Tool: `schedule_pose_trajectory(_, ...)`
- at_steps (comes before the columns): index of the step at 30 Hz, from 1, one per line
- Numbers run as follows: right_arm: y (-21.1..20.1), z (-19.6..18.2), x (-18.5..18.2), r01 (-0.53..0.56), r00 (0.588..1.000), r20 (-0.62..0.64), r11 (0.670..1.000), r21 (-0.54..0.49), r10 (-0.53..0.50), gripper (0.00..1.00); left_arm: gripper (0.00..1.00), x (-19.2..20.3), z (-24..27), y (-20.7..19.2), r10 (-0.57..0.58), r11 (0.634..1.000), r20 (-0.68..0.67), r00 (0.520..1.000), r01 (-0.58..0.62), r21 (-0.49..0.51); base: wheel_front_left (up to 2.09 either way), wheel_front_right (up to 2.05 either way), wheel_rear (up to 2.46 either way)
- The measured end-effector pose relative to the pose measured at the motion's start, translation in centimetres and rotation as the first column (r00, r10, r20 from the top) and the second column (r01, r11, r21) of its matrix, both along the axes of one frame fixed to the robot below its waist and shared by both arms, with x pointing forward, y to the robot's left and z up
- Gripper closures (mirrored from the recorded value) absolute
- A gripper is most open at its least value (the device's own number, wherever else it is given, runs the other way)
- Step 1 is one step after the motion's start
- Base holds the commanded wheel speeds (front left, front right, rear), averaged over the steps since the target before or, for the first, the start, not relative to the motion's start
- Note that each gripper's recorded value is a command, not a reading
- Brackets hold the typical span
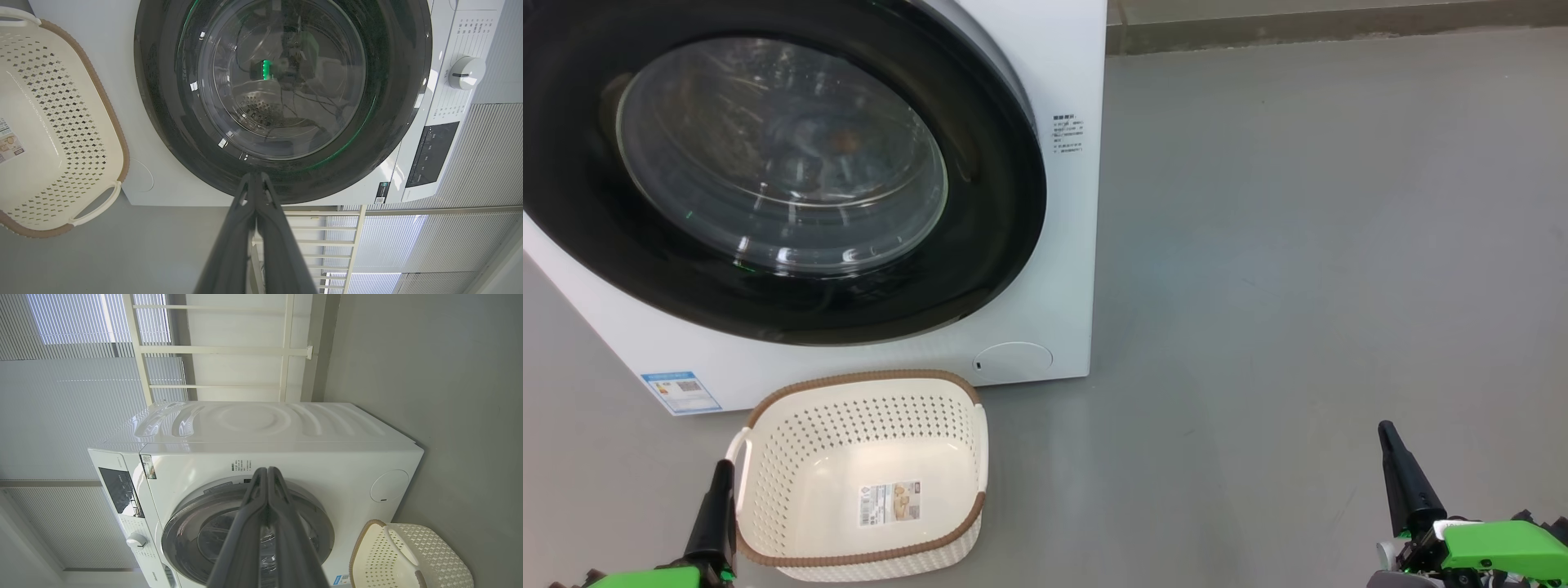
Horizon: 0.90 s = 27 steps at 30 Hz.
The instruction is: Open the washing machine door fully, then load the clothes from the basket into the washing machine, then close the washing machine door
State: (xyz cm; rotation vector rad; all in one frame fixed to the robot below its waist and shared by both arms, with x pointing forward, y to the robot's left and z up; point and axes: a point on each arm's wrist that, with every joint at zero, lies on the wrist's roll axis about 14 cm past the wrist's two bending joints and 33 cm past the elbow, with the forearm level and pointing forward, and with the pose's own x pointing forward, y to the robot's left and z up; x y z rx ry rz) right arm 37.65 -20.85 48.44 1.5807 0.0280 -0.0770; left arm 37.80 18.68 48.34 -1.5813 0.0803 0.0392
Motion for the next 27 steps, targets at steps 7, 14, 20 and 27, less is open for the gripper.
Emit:
schedule_pose_trajectory(7,-0.01,0.0,0.0,0.001,1.0,0.0,1.0,0.0,-0.001,1.0,1.0,0.0,0.0,-0.01,0.0,1.0,0.0,1.0,0.0,0.0,0.0,0.0,0.0)
schedule_pose_trajectory(14,-0.03,0.0,0.0,0.001,1.0,0.0,1.0,0.0,-0.001,1.0,1.0,0.0,0.0,-0.01,0.0,1.0,0.0,1.0,0.0,0.0,0.0,0.0,0.0)
schedule_pose_trajectory(20,-0.04,0.0,-0.01,0.002,1.0,0.0,1.0,0.001,-0.002,1.0,1.0,0.0,0.0,-0.01,0.0,1.0,0.0,1.0,0.0,0.0,0.0,0.0,0.0)
schedule_pose_trajectory(27,-0.04,-0.01,-0.01,0.002,1.0,0.0,1.0,-0.001,-0.002,1.0,1.0,0.0,0.0,-0.01,0.0,1.0,0.0,1.0,0.0,0.0,0.0,0.0,0.0)
